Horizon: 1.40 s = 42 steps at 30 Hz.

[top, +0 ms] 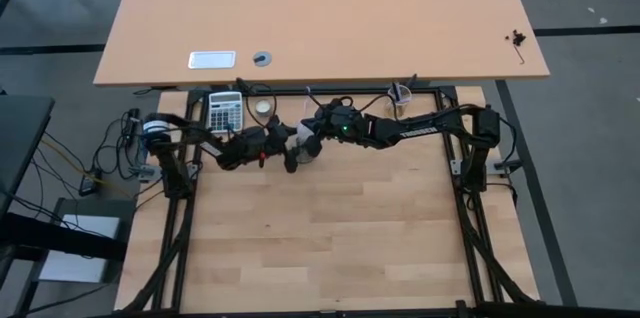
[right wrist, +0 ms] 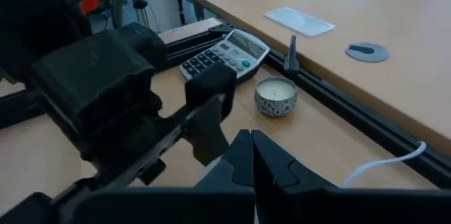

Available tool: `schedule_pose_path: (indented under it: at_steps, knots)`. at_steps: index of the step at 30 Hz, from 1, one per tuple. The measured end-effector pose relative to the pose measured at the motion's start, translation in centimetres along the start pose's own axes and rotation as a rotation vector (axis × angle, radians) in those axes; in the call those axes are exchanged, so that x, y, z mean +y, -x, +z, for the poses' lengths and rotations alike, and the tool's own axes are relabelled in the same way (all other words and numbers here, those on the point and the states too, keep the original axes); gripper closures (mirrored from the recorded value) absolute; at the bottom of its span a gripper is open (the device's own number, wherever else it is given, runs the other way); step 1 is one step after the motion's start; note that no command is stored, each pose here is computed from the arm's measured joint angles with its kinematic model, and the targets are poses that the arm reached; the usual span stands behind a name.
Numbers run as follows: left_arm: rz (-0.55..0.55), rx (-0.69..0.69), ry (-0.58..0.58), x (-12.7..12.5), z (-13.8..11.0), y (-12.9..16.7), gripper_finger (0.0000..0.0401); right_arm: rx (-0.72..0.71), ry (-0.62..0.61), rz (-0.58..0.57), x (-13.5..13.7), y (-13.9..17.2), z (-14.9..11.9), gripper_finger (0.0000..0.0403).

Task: Screw lightbulb
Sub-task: Insert the lightbulb into the lamp

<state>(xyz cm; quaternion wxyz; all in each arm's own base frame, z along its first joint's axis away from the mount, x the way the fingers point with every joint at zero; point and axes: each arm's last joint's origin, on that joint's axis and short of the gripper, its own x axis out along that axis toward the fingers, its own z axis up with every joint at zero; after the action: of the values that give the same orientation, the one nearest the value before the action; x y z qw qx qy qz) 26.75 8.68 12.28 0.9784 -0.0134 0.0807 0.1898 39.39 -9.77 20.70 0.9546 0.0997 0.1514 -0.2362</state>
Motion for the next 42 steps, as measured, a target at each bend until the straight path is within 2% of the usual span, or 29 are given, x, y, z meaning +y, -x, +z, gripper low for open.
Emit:
schedule_pose_path:
  at_steps: [11,35,42]
  knots:
    - [-0.018,-0.007,0.001,-0.2,0.0,0.1,0.0137,-0.028,-0.013,0.083,0.7,0.1,0.3,0.0403]
    - [-0.01,-0.015,0.023,-0.2,0.3,-0.1,0.0137,-0.042,-0.019,0.116,0.9,0.1,0.4,0.0403]
    - [-0.01,-0.04,0.022,-0.2,1.4,0.2,0.0137,-0.083,-0.007,0.133,1.3,0.3,0.9,0.0403]
